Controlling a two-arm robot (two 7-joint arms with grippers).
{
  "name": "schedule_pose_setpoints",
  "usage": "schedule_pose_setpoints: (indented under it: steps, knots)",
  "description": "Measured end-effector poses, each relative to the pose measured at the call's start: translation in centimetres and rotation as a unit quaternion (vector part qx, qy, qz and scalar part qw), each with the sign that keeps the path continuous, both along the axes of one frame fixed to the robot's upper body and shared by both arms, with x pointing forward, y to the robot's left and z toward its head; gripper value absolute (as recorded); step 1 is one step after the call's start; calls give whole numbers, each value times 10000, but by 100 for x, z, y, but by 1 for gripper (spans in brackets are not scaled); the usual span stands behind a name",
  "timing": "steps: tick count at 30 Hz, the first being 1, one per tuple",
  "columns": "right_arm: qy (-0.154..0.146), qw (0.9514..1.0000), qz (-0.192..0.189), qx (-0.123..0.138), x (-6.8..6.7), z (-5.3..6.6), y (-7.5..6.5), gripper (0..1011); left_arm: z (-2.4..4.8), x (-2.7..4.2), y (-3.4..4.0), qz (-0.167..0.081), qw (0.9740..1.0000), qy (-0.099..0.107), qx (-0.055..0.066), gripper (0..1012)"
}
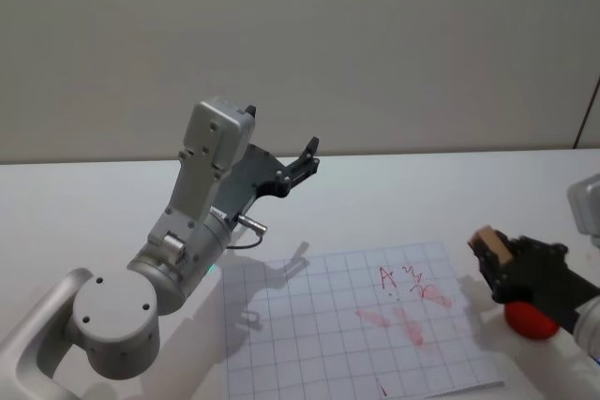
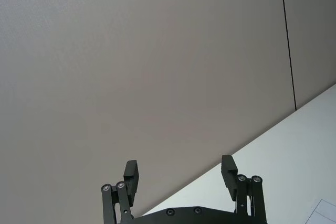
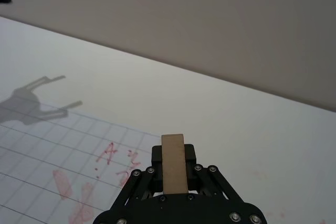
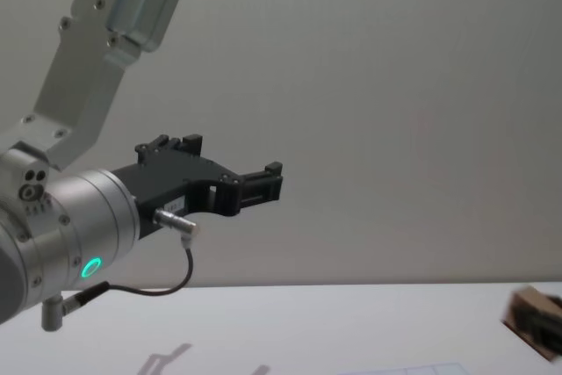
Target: Use the one hand to pick up the stamp and affix it onto the A4 paper.
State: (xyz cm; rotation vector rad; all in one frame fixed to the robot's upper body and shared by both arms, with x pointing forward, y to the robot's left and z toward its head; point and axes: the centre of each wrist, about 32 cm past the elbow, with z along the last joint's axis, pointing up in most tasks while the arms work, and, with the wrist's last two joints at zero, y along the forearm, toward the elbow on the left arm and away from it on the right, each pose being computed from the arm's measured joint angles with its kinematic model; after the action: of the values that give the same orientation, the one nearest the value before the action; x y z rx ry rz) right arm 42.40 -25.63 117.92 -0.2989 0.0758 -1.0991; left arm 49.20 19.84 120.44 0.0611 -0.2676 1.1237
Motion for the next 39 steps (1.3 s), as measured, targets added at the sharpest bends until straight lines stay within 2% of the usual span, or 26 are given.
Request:
schedule_pose_setpoints:
  steps: [8,17,23,29,39]
  knots:
    - [-236,9979,533,292,115,131,167,219,0,0,0,0,10000,0,0,1001]
    - [-99,9931,1115,344,220,165,326,219,0,0,0,0,10000,0,0,1001]
    - [203,9887,1471,219,281,143,423,219,0,0,0,0,10000,0,0,1001]
    - [597,9826,1757,-72,321,81,496,219,0,0,0,0,10000,0,0,1001]
    - [1025,9747,1932,-471,346,-35,523,219,0,0,0,0,10000,0,0,1001]
